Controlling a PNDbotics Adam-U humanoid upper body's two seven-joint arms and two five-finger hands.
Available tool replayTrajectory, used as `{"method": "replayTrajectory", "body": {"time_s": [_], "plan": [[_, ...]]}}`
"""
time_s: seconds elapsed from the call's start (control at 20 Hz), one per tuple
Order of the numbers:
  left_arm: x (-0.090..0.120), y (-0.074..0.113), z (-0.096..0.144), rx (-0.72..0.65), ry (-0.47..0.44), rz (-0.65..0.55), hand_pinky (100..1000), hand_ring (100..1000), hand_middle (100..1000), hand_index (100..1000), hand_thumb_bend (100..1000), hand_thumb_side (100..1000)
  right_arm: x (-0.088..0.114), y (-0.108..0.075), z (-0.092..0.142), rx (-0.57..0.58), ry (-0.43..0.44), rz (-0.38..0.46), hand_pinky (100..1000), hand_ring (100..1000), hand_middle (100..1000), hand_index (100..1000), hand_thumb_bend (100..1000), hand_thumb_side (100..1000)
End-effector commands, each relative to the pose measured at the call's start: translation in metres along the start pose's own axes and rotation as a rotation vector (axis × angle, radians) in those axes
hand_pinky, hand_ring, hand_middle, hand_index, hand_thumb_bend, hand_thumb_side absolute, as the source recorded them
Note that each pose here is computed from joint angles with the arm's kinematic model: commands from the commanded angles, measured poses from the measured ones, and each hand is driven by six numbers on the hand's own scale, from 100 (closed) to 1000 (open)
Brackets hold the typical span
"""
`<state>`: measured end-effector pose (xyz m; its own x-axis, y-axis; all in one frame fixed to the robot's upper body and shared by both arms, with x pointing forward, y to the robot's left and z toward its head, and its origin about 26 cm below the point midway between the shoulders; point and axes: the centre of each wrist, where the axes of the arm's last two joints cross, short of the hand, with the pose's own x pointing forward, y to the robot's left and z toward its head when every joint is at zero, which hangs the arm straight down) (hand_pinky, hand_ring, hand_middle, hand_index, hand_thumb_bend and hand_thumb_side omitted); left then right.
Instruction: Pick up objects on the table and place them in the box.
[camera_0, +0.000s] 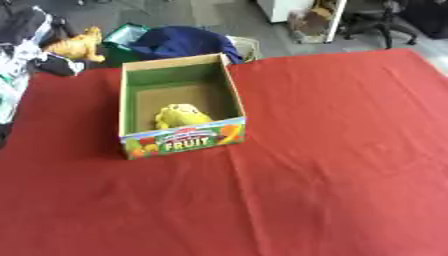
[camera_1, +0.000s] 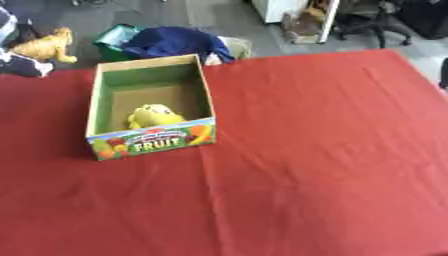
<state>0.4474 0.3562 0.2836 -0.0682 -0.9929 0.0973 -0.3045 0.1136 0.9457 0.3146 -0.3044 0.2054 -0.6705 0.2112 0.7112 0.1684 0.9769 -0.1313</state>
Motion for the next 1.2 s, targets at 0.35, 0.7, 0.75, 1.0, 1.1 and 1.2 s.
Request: {"method": "replayTrajectory", "body": {"time_s": [0.35, 0.7, 0.75, 1.0, 1.1, 1.2], "plan": [[0.080, 0.013, -0.014, -0.011, -0.239, -0.006, 522, 409, 359, 454, 373, 100, 0.005, -0.002, -0.006, 0.015, -0.025, 0.002, 571, 604, 625, 796, 342, 288], [0.108, -0.031, -0.024, -0.126, -0.278, -0.019, 538, 439, 387, 484, 390, 100, 0.005, 0.001, -0.006, 0.020, -0.026, -0.012, 571, 604, 625, 796, 339, 290], [0.109, -0.038, -0.024, -0.147, -0.277, -0.020, 546, 450, 398, 495, 400, 100, 0.005, 0.001, -0.006, 0.020, -0.026, -0.013, 571, 604, 625, 796, 339, 290], [0.112, -0.066, -0.022, -0.284, -0.293, -0.027, 609, 526, 486, 585, 485, 100, 0.005, 0.001, -0.006, 0.020, -0.027, -0.018, 572, 605, 625, 797, 337, 290], [0.111, -0.072, -0.020, -0.356, -0.311, -0.024, 665, 615, 592, 688, 640, 100, 0.005, 0.001, -0.006, 0.022, -0.027, -0.018, 572, 605, 625, 797, 337, 289], [0.109, -0.070, -0.018, -0.417, -0.334, -0.012, 703, 676, 671, 750, 857, 139, 0.005, 0.001, -0.006, 0.021, -0.025, -0.017, 572, 605, 625, 797, 336, 289]]}}
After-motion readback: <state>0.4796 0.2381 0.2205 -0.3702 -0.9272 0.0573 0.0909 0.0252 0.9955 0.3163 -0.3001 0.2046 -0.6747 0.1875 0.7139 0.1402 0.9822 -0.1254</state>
